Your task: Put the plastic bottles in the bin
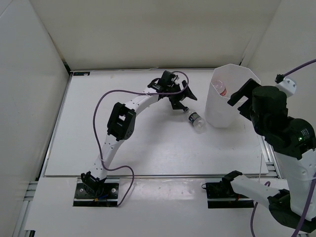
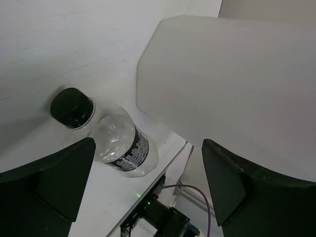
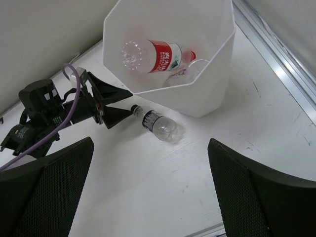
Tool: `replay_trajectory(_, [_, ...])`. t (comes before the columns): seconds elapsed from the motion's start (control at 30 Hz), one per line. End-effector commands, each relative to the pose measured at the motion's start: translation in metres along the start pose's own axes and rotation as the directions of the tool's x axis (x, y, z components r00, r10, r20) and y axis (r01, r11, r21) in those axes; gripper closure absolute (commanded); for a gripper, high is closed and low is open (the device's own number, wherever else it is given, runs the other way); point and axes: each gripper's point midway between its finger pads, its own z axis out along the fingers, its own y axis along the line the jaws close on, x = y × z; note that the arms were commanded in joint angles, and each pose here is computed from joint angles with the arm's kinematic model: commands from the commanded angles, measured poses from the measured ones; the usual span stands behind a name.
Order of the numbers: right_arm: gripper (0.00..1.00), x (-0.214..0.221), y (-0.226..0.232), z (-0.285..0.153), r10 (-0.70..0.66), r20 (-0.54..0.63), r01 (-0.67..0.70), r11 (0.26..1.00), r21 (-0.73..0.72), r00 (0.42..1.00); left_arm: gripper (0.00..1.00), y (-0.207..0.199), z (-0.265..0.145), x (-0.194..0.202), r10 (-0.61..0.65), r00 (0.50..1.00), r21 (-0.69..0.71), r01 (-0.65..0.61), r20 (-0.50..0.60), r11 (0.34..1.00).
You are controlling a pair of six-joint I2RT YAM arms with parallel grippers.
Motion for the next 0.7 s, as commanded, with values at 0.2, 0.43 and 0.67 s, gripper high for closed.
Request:
replay_trajectory(0.2, [0.0, 0.007, -0.034, -0.012, 0.017, 0.004, -0.018, 0.996, 0.093, 1.0, 0.0, 0.008, 0.035, 0.036, -0.061, 0.989, 0.02, 0.064, -0.136, 0.998])
replay_trajectory(0.43, [0.0, 0.01, -0.048, -0.016, 0.007, 0.018, -0.009, 0.993, 0.121, 1.0, 0.0, 0.007, 0.053, 0.048, -0.098, 0.966, 0.066, 0.117, -0.238, 0.991])
replay_trajectory(0.67, [0.0, 0.017, -0.056, -0.016, 0.021, 0.002, -0.021, 0.988, 0.151, 1.0, 0.0, -0.002, 0.057, 0.071, -0.062, 0.954, 0.099, 0.095, -0.295, 0.99])
